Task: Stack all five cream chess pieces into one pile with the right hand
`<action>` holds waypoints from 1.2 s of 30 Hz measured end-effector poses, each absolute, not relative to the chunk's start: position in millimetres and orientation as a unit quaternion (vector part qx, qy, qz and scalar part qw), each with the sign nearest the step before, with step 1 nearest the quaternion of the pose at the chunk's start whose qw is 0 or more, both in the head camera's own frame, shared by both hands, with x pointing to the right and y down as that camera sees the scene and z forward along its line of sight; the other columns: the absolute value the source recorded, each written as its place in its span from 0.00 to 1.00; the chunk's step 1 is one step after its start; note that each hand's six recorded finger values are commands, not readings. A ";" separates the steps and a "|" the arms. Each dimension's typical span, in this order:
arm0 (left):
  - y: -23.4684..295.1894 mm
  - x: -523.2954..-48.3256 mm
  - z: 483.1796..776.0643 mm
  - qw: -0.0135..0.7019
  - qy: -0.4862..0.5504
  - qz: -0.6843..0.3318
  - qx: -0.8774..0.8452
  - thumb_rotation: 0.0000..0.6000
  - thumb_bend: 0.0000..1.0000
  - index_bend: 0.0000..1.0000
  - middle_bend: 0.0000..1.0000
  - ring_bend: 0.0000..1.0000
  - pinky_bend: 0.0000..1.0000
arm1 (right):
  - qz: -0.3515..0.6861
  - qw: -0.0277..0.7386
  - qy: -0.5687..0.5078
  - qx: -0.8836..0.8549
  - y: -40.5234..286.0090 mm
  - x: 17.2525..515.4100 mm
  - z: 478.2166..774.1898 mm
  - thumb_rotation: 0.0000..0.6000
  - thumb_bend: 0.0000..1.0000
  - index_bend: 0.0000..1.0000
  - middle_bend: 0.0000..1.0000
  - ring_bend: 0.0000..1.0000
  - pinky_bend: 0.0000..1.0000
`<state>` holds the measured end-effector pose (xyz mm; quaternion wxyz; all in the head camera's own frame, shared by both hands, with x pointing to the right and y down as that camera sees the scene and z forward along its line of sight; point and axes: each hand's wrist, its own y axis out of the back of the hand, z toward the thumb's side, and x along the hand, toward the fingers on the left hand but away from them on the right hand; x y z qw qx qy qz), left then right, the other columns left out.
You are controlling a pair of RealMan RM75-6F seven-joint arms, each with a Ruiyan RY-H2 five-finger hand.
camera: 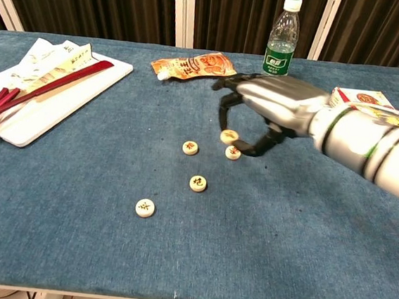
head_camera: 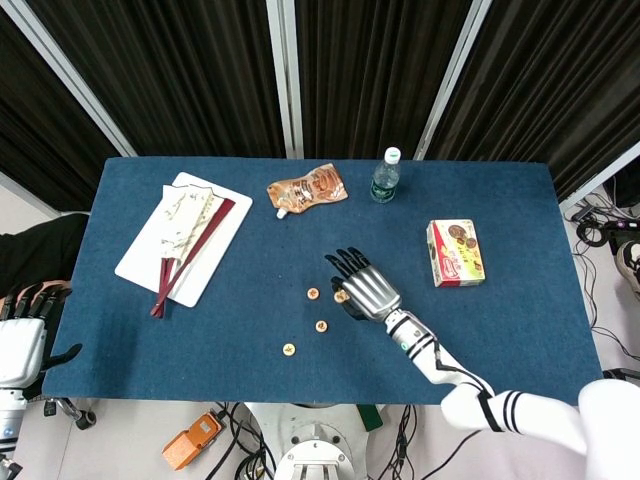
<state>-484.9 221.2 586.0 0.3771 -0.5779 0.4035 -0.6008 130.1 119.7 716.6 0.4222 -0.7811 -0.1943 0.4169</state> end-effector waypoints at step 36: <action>227.0 -494.5 587.9 0.365 0.407 -0.612 -0.572 1.00 0.03 0.20 0.17 0.10 0.00 | 0.434 0.424 -0.165 -0.778 113.3 72.4 752.5 1.00 0.58 0.43 0.13 0.08 0.11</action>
